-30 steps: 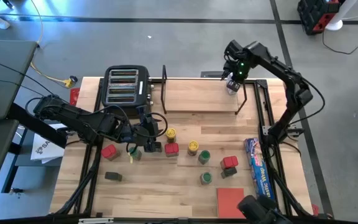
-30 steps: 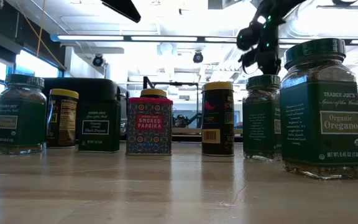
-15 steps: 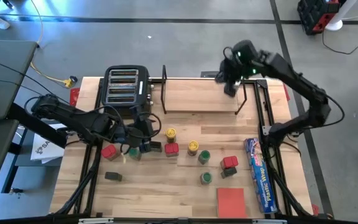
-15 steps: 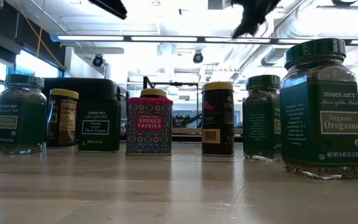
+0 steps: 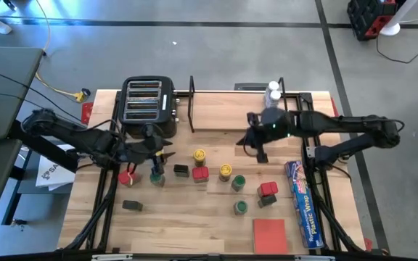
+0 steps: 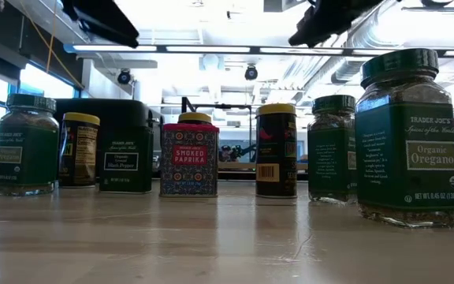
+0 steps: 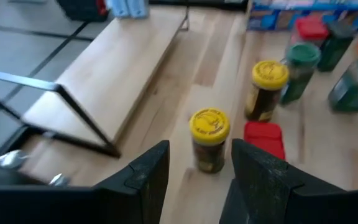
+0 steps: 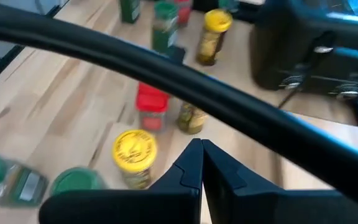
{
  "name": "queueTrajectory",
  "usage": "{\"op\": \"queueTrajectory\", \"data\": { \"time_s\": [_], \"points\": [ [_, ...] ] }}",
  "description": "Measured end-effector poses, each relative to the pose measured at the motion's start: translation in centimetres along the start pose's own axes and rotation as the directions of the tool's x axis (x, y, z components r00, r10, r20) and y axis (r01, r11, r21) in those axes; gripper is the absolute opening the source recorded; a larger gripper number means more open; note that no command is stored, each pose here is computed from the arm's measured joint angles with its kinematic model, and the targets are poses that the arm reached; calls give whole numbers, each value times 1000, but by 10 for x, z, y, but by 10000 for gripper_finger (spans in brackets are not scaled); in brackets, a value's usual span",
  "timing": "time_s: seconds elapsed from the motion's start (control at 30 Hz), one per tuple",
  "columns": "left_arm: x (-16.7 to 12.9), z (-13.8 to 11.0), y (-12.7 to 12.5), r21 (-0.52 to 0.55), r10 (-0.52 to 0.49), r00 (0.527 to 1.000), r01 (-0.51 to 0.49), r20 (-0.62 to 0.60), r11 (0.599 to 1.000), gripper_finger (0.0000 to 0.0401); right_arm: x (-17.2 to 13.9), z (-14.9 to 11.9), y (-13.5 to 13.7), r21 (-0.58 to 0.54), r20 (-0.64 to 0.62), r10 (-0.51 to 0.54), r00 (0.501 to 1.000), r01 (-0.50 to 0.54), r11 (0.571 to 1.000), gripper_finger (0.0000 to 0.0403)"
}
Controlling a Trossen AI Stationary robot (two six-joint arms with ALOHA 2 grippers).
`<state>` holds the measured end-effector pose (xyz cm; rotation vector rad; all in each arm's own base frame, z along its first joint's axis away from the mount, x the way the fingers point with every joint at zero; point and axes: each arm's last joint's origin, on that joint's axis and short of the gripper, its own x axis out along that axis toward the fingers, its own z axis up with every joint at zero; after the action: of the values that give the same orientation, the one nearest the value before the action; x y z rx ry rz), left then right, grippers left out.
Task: Shelf spices
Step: Put the bottom right red seasoning can on the shelf
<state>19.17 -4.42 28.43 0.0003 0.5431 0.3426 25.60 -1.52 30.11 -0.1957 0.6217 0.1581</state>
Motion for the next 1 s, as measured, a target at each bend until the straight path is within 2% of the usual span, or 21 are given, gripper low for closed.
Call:
{"op": "queueTrajectory", "data": {
  "time_s": [0.2, 0.4, 0.5, 0.67, 0.8, 1.0],
  "points": [
    [20, -16, 8, -57, -38, 996, 43, 86, 997, 168, 5, -3, 20, 51, -37, 68, 997, -66, 997, 12],
    [31, -22, 11, -65, -28, 997, 33, 76, 997, 168, 4, -12, 45, 155, -163, 185, 969, -160, 975, 89],
    [32, -21, 13, -55, -21, 996, 26, 88, 998, 168, 1, -22, 59, 229, -281, 240, 929, -178, 957, 139],
    [32, -17, 14, -35, -16, 992, 21, 121, 999, 168, -9, -38, 81, 321, -468, 301, 831, -158, 934, 214],
    [33, -13, 16, -18, -10, 988, 12, 151, 1000, 168, -17, -48, 96, 290, -590, 290, 754, -138, 947, 250],
    [34, -12, 18, -13, 1, 988, 1, 154, 1000, 168, -9, -49, 116, 178, -623, 242, 744, -166, 970, 259]
  ]
}}
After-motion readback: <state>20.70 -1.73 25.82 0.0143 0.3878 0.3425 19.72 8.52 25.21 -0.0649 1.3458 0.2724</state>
